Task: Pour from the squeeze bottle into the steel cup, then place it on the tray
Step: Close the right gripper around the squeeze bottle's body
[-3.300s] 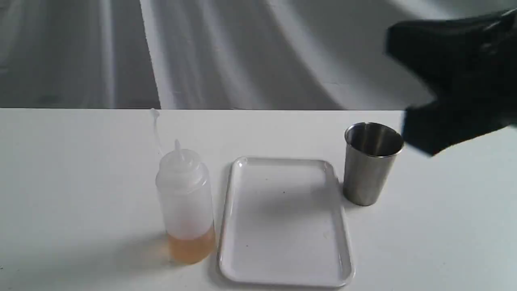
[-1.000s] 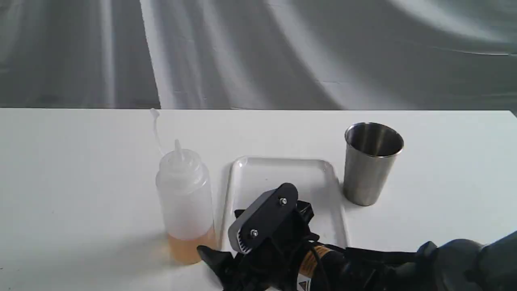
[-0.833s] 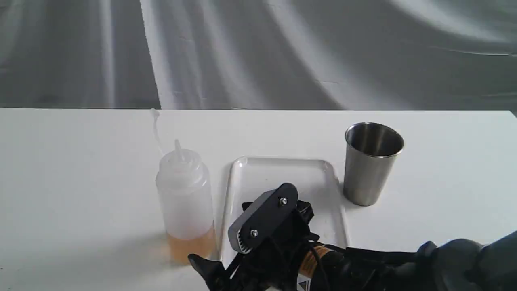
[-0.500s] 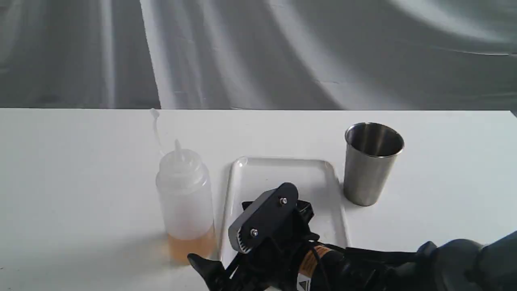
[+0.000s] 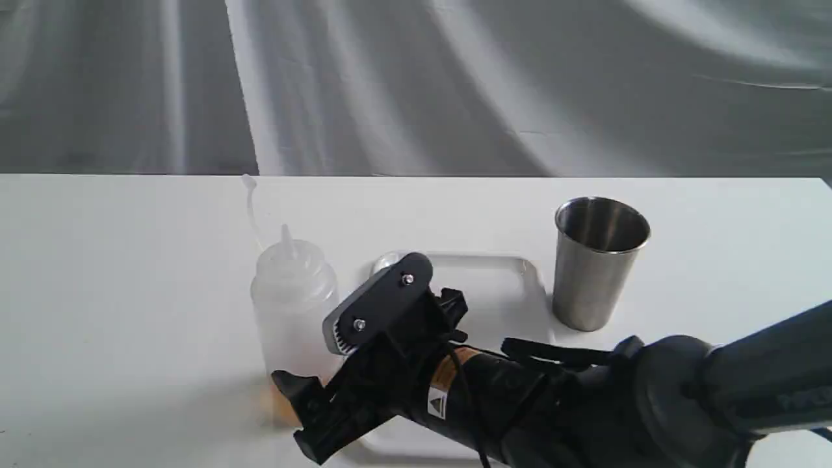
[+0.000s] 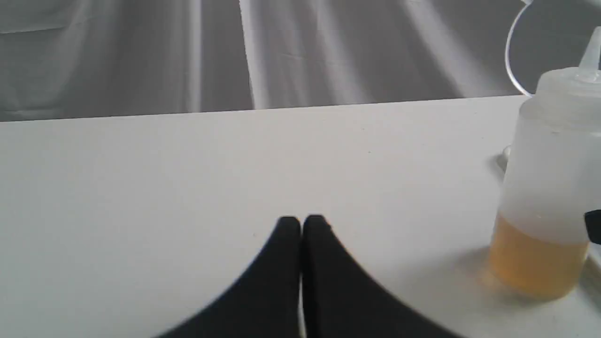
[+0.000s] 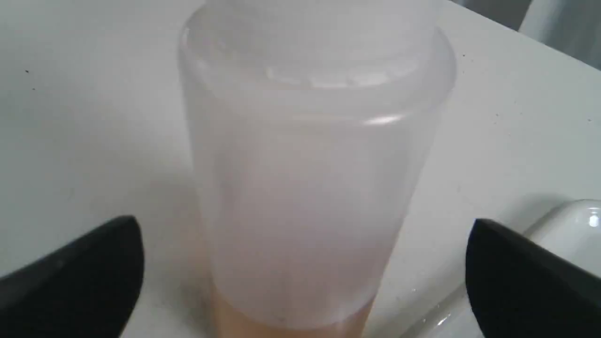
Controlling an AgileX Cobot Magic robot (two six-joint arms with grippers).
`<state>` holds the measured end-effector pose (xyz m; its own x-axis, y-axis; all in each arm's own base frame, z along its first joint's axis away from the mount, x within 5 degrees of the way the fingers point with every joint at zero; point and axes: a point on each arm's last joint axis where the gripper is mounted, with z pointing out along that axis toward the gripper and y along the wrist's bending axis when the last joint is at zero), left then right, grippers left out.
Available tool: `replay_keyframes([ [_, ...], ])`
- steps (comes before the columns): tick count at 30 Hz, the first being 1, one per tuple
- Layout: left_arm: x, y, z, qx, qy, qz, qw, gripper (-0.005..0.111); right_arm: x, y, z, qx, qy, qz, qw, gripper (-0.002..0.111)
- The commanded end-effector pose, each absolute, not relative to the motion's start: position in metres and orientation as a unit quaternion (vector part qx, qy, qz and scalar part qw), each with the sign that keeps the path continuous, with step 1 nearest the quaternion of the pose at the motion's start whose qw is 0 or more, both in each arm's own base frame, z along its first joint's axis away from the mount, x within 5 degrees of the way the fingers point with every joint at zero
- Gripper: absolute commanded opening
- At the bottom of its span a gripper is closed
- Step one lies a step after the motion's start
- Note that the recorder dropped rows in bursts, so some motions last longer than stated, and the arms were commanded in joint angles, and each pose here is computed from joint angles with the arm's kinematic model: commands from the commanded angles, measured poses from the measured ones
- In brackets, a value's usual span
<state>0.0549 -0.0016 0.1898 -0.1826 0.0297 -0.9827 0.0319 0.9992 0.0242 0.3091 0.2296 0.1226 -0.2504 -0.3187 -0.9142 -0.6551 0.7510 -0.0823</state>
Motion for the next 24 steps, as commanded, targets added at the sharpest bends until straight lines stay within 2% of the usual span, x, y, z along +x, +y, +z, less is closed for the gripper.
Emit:
replay_keyframes([
  [1, 0.055, -0.002, 0.189, 0.017, 0.767, -0.002, 0.641, 0.0, 0.316, 0.235, 0.118, -0.318, 0.774, 0.159, 0.524, 0.091],
  [24, 0.055, -0.002, 0.189, 0.017, 0.767, -0.002, 0.641, 0.0, 0.345, 0.265, 0.104, -0.298, 0.785, 0.177, 0.513, 0.09],
])
